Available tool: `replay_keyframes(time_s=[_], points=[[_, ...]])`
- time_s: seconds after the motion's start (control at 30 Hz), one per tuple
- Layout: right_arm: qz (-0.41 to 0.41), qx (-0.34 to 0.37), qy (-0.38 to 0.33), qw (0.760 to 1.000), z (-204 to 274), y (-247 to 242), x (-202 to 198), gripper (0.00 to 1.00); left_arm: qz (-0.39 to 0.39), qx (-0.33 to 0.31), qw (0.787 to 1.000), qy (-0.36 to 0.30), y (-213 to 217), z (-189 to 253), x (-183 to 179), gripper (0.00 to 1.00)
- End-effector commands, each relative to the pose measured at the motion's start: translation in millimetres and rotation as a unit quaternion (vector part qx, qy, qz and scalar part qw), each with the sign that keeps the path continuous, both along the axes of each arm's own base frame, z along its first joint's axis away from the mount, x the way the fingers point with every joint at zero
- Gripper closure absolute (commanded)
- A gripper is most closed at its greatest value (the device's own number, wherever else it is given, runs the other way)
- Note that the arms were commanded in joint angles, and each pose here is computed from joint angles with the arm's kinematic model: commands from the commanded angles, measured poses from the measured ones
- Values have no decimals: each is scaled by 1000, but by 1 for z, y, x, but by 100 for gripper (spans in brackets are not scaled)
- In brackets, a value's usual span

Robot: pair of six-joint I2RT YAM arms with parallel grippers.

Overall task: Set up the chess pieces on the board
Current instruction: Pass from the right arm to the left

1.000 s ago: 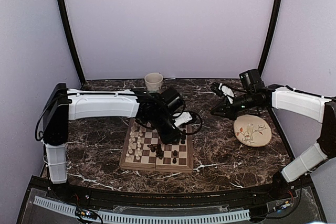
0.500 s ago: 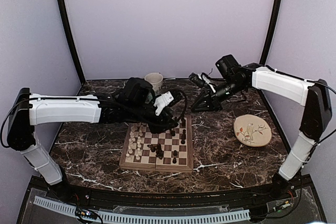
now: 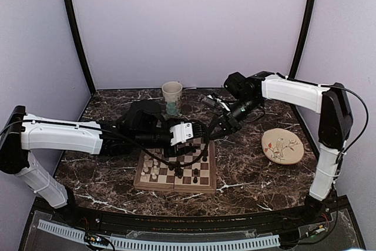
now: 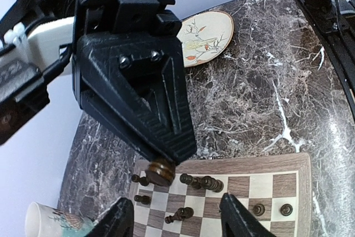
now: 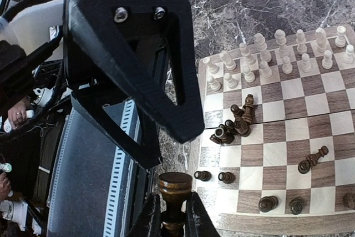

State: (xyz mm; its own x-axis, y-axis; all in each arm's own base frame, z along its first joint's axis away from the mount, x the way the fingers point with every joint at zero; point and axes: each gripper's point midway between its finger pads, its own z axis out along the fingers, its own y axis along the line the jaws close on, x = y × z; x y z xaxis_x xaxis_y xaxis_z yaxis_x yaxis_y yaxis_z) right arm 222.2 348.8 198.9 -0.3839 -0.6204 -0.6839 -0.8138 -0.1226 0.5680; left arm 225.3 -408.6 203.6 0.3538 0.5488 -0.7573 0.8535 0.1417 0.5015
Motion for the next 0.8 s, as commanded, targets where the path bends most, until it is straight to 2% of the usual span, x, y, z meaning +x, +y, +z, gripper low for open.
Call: replay_keyframes(time_s=[0.0, 0.37, 0.77], points=[[19, 10, 33, 999, 5, 8, -11, 87, -13, 12, 997, -76, -7, 22, 3, 46], [26, 12, 43, 999, 4, 10, -15, 87, -55, 30, 995, -74, -25, 19, -7, 52], [29, 14, 49, 998, 4, 9, -18, 87, -60, 63, 994, -70, -27, 0, -8, 61]])
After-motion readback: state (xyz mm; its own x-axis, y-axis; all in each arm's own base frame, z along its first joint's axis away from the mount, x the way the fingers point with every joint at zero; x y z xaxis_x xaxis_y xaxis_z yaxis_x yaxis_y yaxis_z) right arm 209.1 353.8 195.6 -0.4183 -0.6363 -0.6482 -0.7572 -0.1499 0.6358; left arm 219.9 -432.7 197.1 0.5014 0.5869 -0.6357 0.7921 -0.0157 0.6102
